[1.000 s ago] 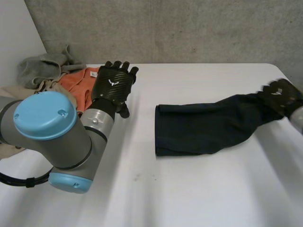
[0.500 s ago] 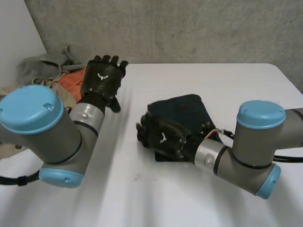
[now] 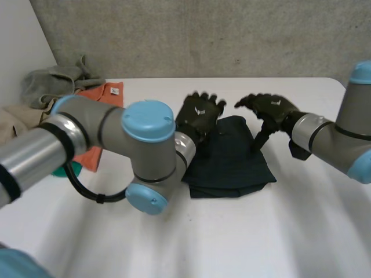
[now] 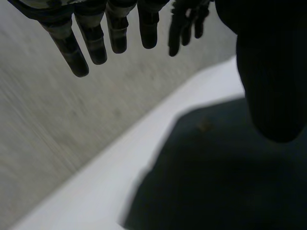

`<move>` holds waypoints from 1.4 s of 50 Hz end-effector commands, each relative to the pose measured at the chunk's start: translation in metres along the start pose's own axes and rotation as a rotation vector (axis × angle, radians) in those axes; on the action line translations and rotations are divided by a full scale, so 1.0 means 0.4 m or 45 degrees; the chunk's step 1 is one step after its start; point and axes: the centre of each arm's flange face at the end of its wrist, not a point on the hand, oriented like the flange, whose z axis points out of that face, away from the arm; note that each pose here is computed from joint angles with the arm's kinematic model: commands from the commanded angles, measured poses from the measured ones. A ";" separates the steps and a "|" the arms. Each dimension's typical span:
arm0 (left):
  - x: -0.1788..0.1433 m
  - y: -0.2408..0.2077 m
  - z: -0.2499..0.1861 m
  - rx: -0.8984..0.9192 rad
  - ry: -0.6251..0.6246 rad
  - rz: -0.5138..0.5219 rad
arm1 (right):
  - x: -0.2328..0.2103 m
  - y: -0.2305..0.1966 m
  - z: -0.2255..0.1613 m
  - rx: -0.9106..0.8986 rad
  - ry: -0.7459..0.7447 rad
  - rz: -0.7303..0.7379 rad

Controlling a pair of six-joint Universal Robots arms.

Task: Fold the laundry.

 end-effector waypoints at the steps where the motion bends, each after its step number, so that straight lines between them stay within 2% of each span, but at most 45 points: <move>1: 0.010 0.111 0.007 -0.235 -0.024 0.003 | -0.007 0.096 0.062 -0.151 -0.044 0.038; 7: 0.014 0.158 -0.004 -0.388 -0.011 0.059 | -0.020 0.160 0.089 -0.239 -0.008 -0.093; 10: 0.014 0.161 -0.004 -0.400 -0.006 0.111 | -0.024 0.173 0.091 -0.270 0.021 -0.209; 15: 0.010 0.138 -0.005 -0.373 -0.008 0.129 | -0.028 0.165 0.086 -0.273 0.032 -0.283; 20: -0.019 0.038 -0.015 -0.271 -0.036 0.108 | -0.026 0.096 0.065 -0.192 0.060 -0.244; 26: -0.066 -0.112 -0.063 -0.118 -0.057 0.074 | 0.001 -0.009 0.005 -0.006 0.148 -0.010; 30: -0.091 -0.155 -0.102 -0.057 0.013 0.044 | 0.073 -0.010 -0.056 0.046 0.257 0.152; 33: -0.105 -0.188 -0.163 -0.010 0.157 0.013 | 0.079 0.033 -0.080 -0.016 0.260 0.228; 38: -0.092 -0.191 -0.233 0.026 0.385 -0.030 | 0.038 0.116 -0.093 -0.143 0.164 0.272; 43: -0.090 -0.168 -0.266 0.025 0.483 -0.050 | 0.011 0.202 -0.082 -0.247 0.065 0.263; 55: -0.082 -0.158 -0.282 0.026 0.491 -0.052 | 0.002 0.257 -0.023 -0.229 0.005 0.209; 61: -0.083 -0.162 -0.284 0.033 0.489 -0.050 | -0.002 0.245 -0.003 -0.164 -0.001 0.198; 70: -0.084 -0.165 -0.285 0.037 0.488 -0.050 | -0.016 0.201 0.023 -0.064 -0.021 0.280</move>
